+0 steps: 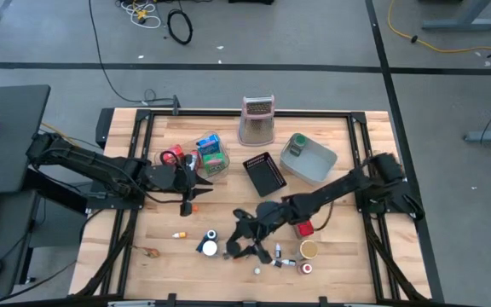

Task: Pick & Place Kitchen Items
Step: Put the small black seasoning bottle into the gray bin

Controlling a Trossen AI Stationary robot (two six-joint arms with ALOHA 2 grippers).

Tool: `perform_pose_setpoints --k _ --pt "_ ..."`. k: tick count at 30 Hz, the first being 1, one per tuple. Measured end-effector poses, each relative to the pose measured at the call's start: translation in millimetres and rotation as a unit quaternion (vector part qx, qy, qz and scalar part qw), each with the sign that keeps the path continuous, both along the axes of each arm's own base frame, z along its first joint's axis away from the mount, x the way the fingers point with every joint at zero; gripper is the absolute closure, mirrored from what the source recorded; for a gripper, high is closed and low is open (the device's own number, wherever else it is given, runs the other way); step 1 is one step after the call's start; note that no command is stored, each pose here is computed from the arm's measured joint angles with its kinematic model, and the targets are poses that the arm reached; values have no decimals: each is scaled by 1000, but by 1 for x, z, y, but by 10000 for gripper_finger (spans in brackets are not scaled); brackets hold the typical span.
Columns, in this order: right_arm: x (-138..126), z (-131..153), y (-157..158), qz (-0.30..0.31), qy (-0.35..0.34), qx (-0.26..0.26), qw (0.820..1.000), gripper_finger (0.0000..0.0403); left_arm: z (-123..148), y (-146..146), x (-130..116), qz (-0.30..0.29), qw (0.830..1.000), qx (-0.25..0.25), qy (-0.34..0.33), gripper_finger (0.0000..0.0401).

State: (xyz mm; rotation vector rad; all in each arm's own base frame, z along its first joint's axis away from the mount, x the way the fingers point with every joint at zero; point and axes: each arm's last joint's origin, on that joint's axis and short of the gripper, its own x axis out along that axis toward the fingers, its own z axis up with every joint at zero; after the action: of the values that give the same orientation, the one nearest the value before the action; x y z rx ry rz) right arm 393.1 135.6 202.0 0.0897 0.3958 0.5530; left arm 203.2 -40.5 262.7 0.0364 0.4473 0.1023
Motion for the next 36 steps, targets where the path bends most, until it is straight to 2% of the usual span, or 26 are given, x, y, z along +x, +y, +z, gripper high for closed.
perform_pose_setpoints --k 3,7,11,14,16,20,21,24,26,32,36 --pt "-19 31 -11 -41 18 -47 998 182 0 0 0 0 1000 -1 0 313" --pt "-56 77 -27 -120 31 -116 985 188 0 0 0 0 1000 0 0 313" --pt "-101 118 -44 -219 25 -169 961 185 0 0 0 0 1000 1 0 313" --pt "-131 133 -56 -298 28 -185 936 176 0 0 0 0 1000 1 0 313" --pt "-147 127 -64 -338 37 -195 920 174 0 0 0 -1 1000 1 0 313" --pt "-173 93 -81 -400 63 -196 893 182 0 0 0 -3 1000 3 2 313" --pt "-179 84 -86 -423 67 -200 881 183 0 0 0 -4 1000 5 2 313" --pt "-197 53 -102 -513 72 -217 828 181 0 0 0 -7 1000 12 3 313" --pt "-206 39 -110 -549 69 -206 807 174 0 0 0 -7 1000 12 3 313" --pt "-220 14 -129 -580 53 -173 794 171 0 0 0 -11 1000 22 4 313" --pt "-227 -5 -144 -606 57 -174 774 174 0 0 0 -12 1000 28 2 313"
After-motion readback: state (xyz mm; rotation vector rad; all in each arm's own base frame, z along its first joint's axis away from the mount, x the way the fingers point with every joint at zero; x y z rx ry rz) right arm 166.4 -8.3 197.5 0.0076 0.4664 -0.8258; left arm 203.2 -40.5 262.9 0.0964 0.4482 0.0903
